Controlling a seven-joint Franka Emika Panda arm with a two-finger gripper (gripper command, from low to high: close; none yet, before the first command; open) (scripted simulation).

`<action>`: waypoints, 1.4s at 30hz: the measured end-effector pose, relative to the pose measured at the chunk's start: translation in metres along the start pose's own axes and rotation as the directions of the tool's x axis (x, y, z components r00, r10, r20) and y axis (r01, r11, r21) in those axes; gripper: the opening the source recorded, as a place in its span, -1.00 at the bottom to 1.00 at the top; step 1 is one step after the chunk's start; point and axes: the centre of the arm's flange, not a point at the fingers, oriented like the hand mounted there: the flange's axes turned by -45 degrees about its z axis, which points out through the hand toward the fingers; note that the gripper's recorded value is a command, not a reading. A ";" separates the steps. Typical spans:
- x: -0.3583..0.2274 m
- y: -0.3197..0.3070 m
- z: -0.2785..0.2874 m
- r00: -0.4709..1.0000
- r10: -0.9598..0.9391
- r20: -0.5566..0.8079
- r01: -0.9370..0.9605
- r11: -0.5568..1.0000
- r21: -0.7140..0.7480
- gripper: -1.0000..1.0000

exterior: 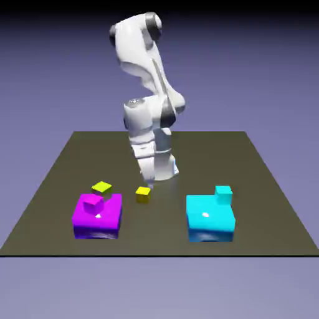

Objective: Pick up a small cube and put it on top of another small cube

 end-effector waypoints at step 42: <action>-0.023 -0.081 0.111 0.507 -0.756 -0.413 0.857 0.495 0.145 0.00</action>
